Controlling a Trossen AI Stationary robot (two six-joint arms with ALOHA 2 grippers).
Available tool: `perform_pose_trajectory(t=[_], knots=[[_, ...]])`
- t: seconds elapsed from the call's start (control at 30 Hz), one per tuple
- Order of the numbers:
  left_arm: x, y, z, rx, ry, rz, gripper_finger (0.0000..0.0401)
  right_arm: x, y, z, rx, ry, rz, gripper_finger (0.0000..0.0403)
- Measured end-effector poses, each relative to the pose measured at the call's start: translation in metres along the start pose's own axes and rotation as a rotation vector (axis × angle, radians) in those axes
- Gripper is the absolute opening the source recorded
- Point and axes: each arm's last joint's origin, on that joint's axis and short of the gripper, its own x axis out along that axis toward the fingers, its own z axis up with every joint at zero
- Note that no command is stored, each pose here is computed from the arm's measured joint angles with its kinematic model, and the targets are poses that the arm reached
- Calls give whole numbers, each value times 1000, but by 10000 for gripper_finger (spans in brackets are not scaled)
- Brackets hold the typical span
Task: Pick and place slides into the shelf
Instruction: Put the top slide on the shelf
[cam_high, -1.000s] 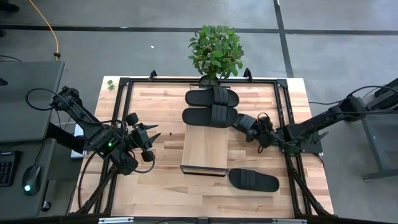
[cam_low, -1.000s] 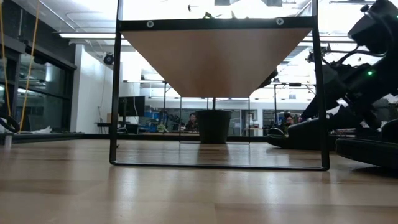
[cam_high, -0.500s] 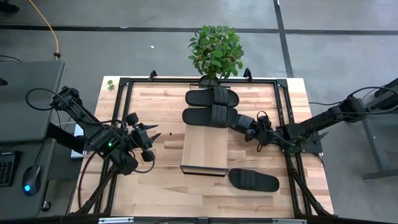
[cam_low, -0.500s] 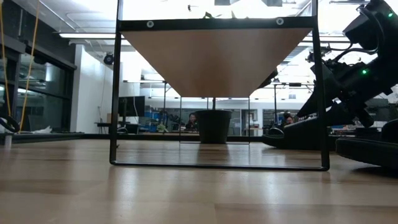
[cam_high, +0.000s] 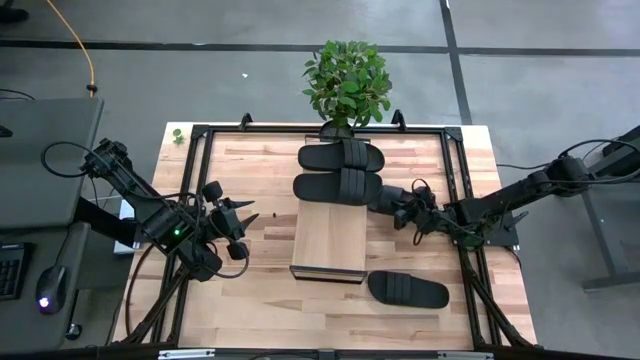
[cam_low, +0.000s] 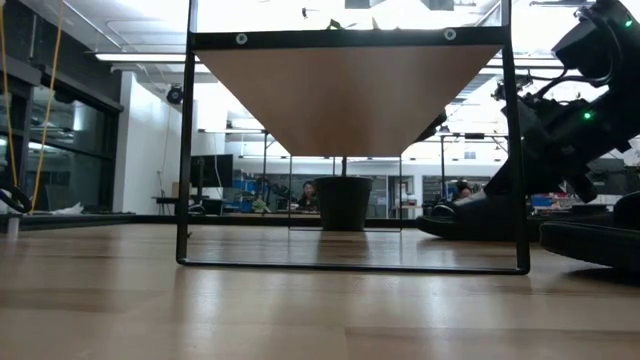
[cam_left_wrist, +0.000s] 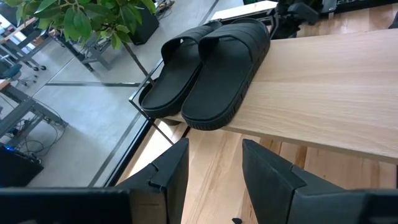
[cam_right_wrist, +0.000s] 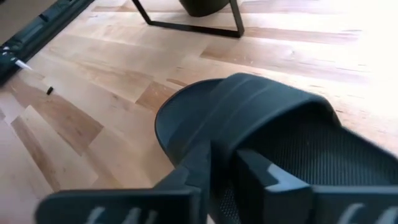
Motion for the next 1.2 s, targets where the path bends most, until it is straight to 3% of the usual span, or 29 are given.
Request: perform_pose_trajectory(t=[0.2, 1.2], knots=[[0, 0, 0, 0, 0, 0, 134, 0, 1, 0, -25, 7, 10, 5], [0, 0, 0, 1, 2, -3, 134, -19, -7, 14, -59, 22, 86, 3]])
